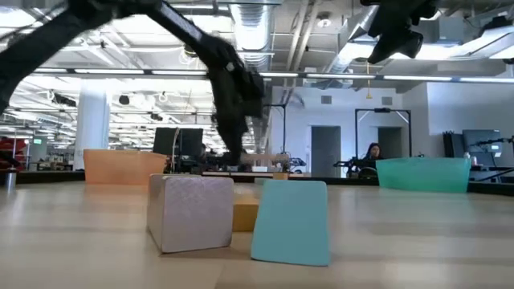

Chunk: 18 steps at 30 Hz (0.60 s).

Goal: Sort & place blocks by color
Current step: Put the brown block into the orange bin

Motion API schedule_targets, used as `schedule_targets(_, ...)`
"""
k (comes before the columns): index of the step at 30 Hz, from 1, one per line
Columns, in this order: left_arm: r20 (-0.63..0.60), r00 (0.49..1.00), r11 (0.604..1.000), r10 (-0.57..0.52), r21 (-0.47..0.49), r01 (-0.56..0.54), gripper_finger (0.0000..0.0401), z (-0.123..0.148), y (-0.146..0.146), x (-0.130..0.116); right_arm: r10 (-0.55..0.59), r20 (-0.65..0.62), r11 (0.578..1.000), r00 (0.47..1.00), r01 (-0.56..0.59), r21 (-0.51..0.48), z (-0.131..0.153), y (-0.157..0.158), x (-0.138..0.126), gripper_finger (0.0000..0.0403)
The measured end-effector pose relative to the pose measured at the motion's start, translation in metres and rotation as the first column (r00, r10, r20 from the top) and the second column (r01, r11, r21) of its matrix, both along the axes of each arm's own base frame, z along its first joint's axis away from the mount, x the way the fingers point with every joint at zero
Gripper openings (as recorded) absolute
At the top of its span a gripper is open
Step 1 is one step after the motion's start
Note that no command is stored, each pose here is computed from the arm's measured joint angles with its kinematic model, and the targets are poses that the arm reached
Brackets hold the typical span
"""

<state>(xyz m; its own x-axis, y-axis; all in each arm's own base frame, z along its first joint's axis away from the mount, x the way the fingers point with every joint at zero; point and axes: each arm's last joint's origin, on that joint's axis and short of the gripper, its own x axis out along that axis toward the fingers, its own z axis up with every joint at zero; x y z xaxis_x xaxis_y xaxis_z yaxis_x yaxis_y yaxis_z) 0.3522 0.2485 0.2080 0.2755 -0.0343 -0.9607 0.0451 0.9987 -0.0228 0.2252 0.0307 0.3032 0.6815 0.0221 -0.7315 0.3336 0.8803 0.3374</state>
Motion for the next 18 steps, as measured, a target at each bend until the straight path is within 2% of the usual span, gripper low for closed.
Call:
schedule_targets(4,-0.037,0.993,0.994,0.109,-0.024,-0.11,0.0097,0.028,-0.003,-0.034,0.002,0.0,1.0,1.0,-0.002,-0.004,0.0,0.0,0.0,0.0259)
schedule_targets(7,-0.02,0.98,0.98,0.199,-0.024,-0.2,0.0097,0.051,-0.01,-0.072,0.002,0.0,1.0,1.0,-0.002,-0.005,0.0,0.0,0.0,0.0259)
schedule_targets(9,-0.02,0.955,0.954,0.297,-0.04,-0.298,0.0101,0.055,-0.016,-0.102,0.003,0.001,1.0,1.0,-0.003,-0.005,0.0,0.0,0.0,0.0259)
schedule_targets(10,-0.029,0.929,0.927,0.37,-0.054,-0.371,0.0103,0.052,-0.019,-0.116,0.006,0.001,1.0,1.0,-0.006,-0.007,0.0,0.0,0.0,0.0259)
schedule_targets(12,-0.013,0.84,0.838,0.542,-0.073,-0.541,0.0105,0.048,-0.026,-0.142,0.018,0.001,1.0,1.0,-0.018,-0.019,0.0,0.0,0.0,0.0259)
schedule_targets(14,0.034,0.721,0.72,0.692,-0.102,-0.687,0.0104,0.048,-0.038,-0.166,0.029,0.002,0.999,1.0,-0.029,-0.034,0.0,0.0,0.0,0.0259)
schedule_targets(18,0.063,0.502,0.506,0.862,-0.121,-0.854,0.0101,0.034,-0.066,-0.199,0.039,0.006,0.998,0.999,-0.038,-0.053,0.0,-0.001,0.0,0.0259)
